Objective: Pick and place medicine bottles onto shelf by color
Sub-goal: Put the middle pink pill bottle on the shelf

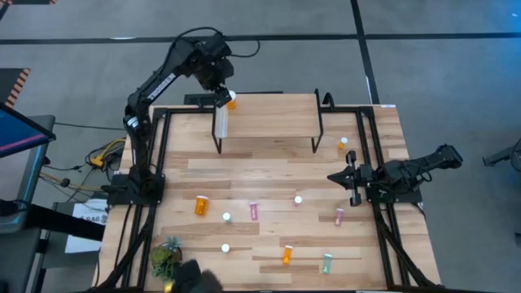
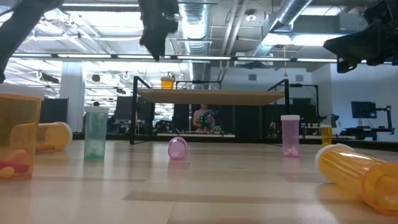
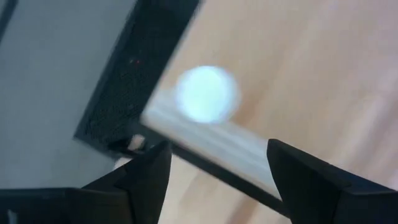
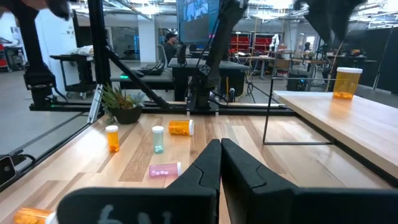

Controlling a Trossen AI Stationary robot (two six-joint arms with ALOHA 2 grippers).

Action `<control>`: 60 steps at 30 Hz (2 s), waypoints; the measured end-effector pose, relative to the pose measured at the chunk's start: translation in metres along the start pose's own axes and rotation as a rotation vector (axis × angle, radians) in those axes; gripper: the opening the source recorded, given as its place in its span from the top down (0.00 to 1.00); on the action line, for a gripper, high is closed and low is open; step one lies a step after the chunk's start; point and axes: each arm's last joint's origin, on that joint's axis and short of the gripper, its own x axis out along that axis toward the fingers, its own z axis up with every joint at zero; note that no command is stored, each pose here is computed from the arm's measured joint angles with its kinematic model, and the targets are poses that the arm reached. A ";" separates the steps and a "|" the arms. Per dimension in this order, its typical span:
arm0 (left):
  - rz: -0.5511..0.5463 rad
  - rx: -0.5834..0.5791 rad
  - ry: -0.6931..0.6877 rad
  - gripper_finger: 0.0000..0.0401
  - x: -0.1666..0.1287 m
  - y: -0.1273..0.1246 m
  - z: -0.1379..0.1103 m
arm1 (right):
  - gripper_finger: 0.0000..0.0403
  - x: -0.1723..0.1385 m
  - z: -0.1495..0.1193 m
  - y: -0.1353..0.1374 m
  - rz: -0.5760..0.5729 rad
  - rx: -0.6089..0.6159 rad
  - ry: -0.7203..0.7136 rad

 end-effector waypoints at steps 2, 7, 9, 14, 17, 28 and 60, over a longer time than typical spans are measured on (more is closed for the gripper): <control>-0.007 0.048 -0.060 0.39 -0.022 -0.018 -0.005 | 0.92 0.000 0.000 0.000 0.000 0.000 0.000; 0.035 0.101 -0.165 0.41 -0.067 -0.060 -0.022 | 0.92 0.000 0.000 0.000 0.000 0.000 0.000; 0.033 0.126 -0.216 0.41 -0.086 -0.077 -0.032 | 0.92 0.000 0.000 0.000 0.000 0.000 0.000; 0.008 0.202 -0.341 0.41 -0.105 -0.110 -0.054 | 0.92 0.000 0.000 0.000 0.000 0.000 0.000; -0.022 0.192 -0.414 0.41 -0.101 -0.120 -0.074 | 0.92 0.000 0.000 0.000 0.000 0.000 0.000; -0.203 0.114 -0.818 0.41 -0.006 -0.153 -0.155 | 0.92 0.000 0.000 0.000 0.000 0.000 0.000; -0.425 0.015 -1.040 0.41 0.084 -0.174 -0.191 | 0.92 0.000 0.000 0.000 0.000 0.000 0.001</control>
